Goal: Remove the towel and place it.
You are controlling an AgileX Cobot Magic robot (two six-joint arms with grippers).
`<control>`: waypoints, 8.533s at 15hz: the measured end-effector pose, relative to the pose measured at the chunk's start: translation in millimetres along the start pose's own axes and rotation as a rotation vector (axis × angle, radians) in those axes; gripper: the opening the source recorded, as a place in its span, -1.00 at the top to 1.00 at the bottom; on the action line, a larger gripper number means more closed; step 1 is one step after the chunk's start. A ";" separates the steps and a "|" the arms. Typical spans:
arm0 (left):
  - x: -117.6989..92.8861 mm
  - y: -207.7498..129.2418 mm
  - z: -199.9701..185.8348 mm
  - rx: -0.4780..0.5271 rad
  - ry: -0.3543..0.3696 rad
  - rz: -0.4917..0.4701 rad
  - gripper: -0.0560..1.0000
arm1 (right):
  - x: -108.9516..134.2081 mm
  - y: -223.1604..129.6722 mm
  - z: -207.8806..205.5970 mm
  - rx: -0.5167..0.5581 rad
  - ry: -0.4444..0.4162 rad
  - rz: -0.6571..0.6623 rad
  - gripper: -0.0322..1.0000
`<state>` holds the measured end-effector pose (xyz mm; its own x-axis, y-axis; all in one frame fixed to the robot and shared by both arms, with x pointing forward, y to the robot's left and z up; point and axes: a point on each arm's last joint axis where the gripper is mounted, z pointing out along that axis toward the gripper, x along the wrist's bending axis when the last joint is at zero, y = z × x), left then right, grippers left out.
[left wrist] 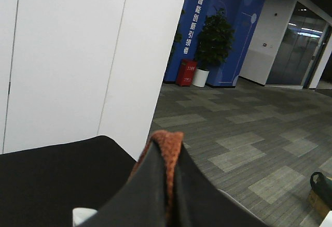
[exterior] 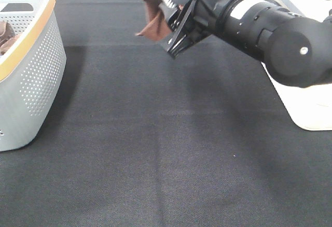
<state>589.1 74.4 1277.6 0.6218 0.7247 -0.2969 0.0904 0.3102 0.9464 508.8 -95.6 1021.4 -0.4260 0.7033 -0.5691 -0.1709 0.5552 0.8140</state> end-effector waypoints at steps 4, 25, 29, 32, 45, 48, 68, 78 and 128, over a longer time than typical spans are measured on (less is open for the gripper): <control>-9.1 -2.9 0.8 0.006 -0.022 -0.003 0.89 | -1.8 -1.4 0.6 0.008 -0.026 0.026 -0.29; -14.7 -3.6 1.3 -0.003 -0.029 0.015 0.89 | -1.8 4.1 0.7 -0.057 -0.030 0.013 0.94; -14.1 -3.7 1.3 -0.002 -0.023 0.043 0.89 | -0.9 0.0 3.8 0.045 0.004 0.110 0.94; -6.5 -7.1 0.6 0.056 -0.003 0.103 0.89 | 5.2 12.3 7.0 0.150 0.192 0.168 0.94; 96.6 -22.2 -36.9 0.575 0.252 0.065 0.89 | -79.5 67.6 -4.4 0.537 0.545 0.443 0.94; 104.3 -38.2 -37.6 0.704 0.278 0.082 0.89 | -125.6 58.7 5.5 0.570 0.448 0.481 0.94; 193.1 -152.0 41.4 0.597 0.390 0.194 0.89 | -166.5 -3.7 149.4 0.501 0.040 0.124 0.94; 174.9 -193.7 -3.9 1.284 0.348 -0.020 0.89 | -123.2 -27.9 112.1 1.040 0.418 0.455 0.94; 23.8 -178.8 -376.4 1.091 0.381 0.047 -0.68 | -56.6 -26.6 -255.7 1.048 0.395 0.577 -0.55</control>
<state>294.9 267.8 1053.4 0.3839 0.9177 -0.1018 0.8126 -0.2834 0.5093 310.4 -263.7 1061.7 -0.4707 0.8804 0.0582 0.8367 0.4245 0.3462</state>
